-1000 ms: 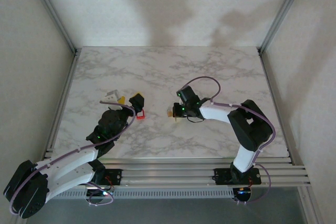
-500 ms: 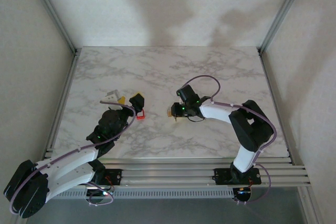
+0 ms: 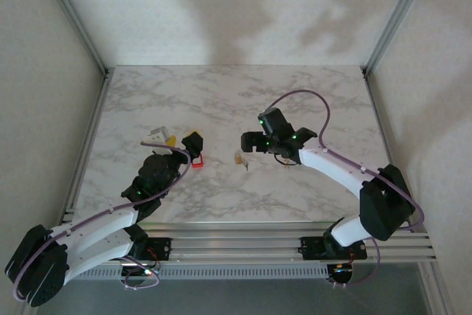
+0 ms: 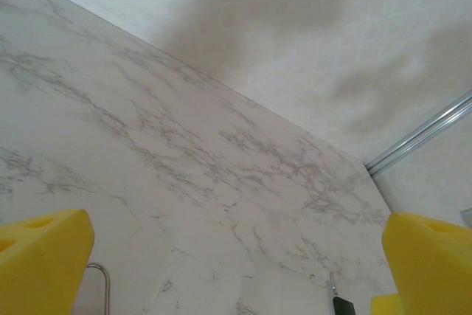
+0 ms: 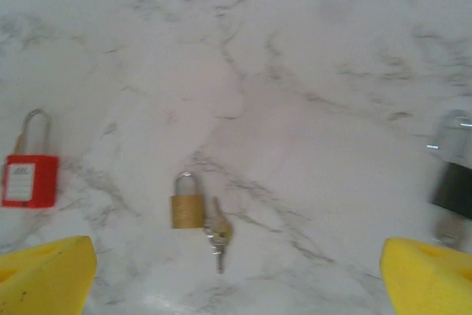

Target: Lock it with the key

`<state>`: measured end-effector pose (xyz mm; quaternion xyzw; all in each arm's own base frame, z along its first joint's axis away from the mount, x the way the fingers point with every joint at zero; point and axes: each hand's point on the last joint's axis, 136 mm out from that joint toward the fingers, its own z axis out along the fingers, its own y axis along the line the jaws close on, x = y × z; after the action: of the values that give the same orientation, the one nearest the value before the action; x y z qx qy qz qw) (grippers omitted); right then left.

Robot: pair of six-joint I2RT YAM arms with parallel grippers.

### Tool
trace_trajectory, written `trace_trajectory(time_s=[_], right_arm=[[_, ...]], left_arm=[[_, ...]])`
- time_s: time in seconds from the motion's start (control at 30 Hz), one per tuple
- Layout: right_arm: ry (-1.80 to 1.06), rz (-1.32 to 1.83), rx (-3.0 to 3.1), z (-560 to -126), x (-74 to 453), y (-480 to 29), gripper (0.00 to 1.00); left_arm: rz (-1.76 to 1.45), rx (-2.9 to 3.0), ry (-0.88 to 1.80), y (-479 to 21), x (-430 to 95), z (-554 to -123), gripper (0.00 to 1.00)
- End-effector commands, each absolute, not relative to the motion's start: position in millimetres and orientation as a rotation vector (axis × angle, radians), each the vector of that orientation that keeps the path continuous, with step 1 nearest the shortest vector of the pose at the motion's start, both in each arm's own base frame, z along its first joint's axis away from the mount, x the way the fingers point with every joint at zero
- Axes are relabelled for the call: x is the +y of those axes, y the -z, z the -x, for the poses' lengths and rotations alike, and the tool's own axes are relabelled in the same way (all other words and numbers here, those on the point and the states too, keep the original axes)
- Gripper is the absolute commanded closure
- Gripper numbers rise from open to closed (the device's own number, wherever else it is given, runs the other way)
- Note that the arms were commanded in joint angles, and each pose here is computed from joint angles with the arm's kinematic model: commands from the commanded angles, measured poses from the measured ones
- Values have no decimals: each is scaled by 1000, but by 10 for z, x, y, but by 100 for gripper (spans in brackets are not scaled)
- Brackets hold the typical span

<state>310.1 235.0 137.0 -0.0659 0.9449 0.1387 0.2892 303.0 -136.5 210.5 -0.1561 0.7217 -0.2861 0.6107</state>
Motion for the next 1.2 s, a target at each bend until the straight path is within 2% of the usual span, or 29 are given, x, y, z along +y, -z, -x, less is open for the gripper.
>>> trace_trajectory(time_s=[0.0, 0.3, 0.6, 0.9, 1.0, 1.17], right_arm=[[-87, 106, 2576, -3028, 1903, -1334, 1], [46, -103, 2699, -3030, 1512, -1064, 1], [61, -174, 2816, -3133, 1467, -706, 1], [71, -189, 2850, -3294, 1425, -511, 11], [61, -172, 2871, -3334, 1451, -438, 18], [58, -174, 2875, -3383, 1432, -348, 23]], left_arm=[[361, 1652, 660, -2142, -1367, -3018, 1], [359, 1653, 663, -2145, -1371, -3012, 0], [354, 1653, 658, -2154, -1372, -3009, 0], [348, 1659, 653, -2144, -1383, -3015, 1], [345, 1664, 650, -2137, -1393, -3020, 0], [346, 1666, 642, -2130, -1381, -3023, 1]])
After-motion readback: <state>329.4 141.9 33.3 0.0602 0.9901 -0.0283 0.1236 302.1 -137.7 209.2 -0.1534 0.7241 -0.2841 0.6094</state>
